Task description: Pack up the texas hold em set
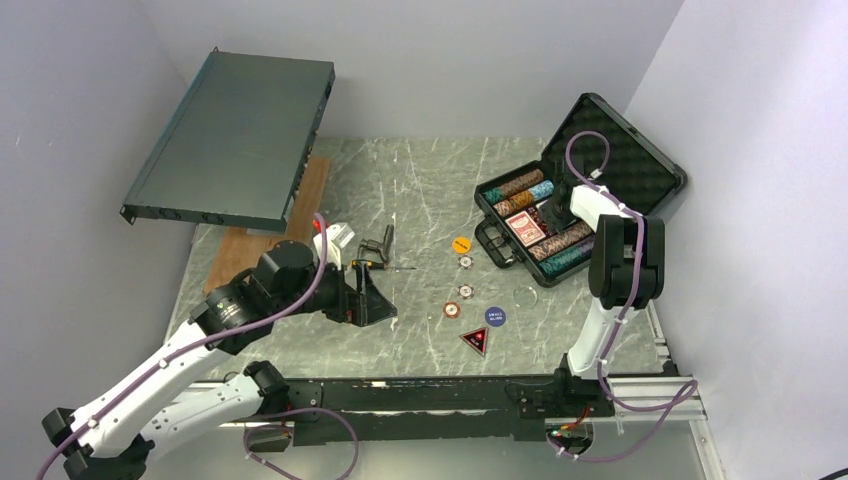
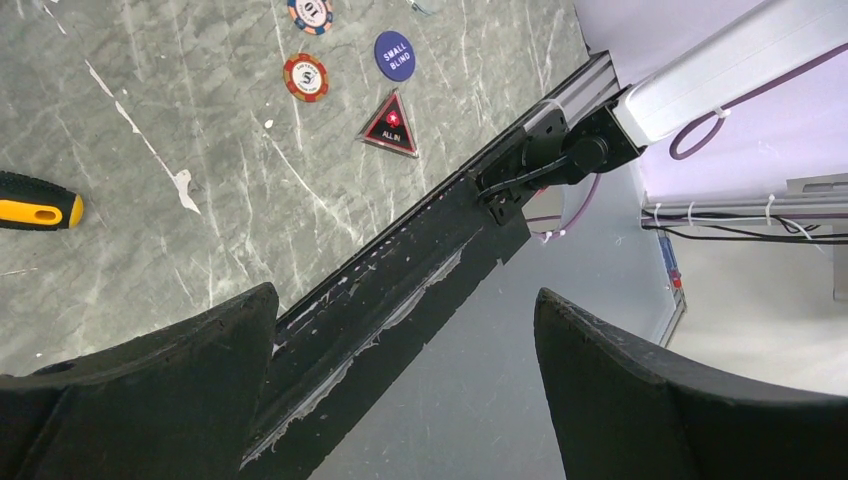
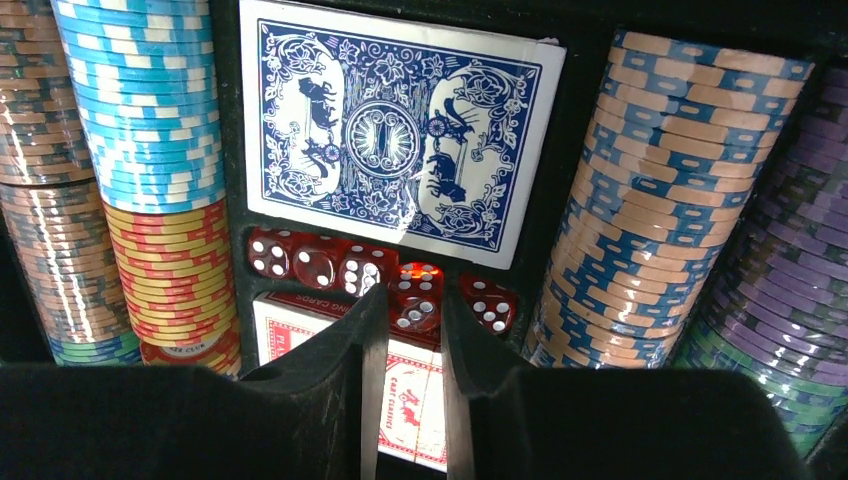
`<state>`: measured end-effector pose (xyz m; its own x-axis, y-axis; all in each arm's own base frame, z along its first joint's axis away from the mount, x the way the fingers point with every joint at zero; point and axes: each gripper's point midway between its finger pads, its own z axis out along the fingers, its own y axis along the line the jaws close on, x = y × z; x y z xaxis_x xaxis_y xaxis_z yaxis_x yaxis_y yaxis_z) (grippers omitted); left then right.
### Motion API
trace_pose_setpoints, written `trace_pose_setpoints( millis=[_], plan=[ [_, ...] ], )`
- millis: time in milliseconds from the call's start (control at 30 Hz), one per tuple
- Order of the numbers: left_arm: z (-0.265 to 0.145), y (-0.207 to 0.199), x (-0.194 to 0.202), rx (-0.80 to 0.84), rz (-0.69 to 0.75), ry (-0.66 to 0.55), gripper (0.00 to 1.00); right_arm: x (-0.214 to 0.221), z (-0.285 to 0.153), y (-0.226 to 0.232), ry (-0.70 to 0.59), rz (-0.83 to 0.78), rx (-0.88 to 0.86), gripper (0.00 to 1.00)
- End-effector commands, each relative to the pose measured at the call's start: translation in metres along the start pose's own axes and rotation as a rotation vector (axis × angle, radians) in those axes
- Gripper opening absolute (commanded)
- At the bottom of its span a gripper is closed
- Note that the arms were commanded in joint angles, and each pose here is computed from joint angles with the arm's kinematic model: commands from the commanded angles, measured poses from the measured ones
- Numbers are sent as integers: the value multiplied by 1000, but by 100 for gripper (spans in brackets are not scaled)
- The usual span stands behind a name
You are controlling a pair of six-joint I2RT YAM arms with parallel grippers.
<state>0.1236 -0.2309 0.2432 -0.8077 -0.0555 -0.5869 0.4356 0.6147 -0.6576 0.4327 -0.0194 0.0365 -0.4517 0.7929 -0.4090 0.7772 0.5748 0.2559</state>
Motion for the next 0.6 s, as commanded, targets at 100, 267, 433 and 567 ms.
trace_pose_setpoints(
  millis=[100,267,433,567],
  plan=[
    [-12,-16,-11,51,14,-47,99,-16,1,4,-50,49,2,41],
    [-12,-18,-11,62,13,-46,99,-24,-19,12,-64,32,-45,51],
    [-13,-19,-10,72,12,-50,99,-35,-58,19,-92,17,-106,55],
    [-14,-15,-8,66,15,-53,99,-26,-99,25,-94,-61,-207,60]
  ],
)
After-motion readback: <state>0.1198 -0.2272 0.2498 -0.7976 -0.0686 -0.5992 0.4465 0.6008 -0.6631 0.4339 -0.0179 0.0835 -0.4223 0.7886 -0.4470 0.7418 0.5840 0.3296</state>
